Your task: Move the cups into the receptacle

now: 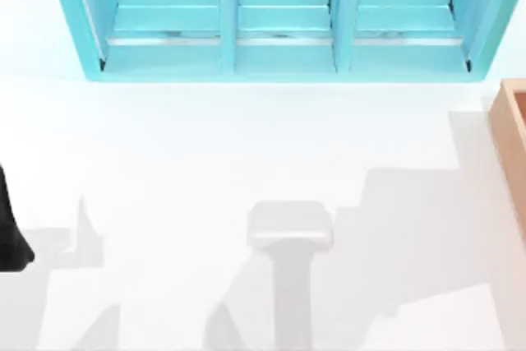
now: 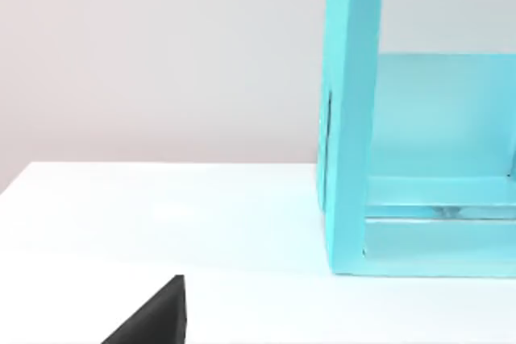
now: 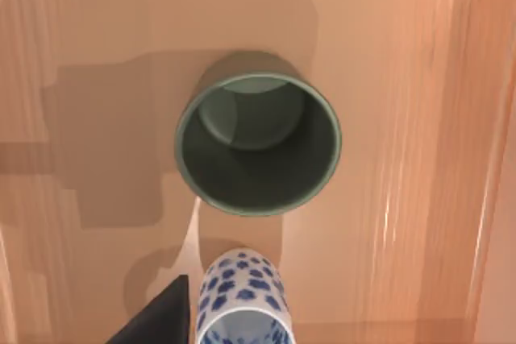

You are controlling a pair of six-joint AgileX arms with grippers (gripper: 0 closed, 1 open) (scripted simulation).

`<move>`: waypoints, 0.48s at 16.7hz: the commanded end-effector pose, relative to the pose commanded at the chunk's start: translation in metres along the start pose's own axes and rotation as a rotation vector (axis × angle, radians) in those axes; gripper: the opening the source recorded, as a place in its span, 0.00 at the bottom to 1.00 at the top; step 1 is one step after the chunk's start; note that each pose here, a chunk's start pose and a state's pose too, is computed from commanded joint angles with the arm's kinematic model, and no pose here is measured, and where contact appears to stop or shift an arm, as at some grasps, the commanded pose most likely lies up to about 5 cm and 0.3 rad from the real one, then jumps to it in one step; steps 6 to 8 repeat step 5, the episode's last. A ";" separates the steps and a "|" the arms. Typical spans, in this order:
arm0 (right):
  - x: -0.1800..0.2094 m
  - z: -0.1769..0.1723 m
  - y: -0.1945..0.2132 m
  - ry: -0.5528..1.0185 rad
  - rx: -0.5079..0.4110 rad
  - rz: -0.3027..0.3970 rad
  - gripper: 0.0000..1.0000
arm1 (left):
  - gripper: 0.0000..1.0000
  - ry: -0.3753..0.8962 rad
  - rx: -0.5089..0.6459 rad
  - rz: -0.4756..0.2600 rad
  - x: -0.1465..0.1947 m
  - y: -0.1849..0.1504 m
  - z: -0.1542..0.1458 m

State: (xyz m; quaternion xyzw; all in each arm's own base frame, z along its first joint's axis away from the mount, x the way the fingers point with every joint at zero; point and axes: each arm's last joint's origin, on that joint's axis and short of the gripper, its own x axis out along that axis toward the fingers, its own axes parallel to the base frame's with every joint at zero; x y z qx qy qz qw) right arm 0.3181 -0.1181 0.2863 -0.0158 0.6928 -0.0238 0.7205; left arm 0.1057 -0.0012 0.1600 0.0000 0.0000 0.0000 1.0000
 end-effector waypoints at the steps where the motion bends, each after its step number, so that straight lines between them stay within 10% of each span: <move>1: -0.012 -0.001 0.000 0.000 0.000 0.001 1.00 | 1.00 0.000 0.000 0.000 0.000 0.000 0.000; 8: -0.031 -0.004 0.000 0.004 0.001 0.001 1.00 | 1.00 0.000 0.000 0.000 0.000 0.000 0.000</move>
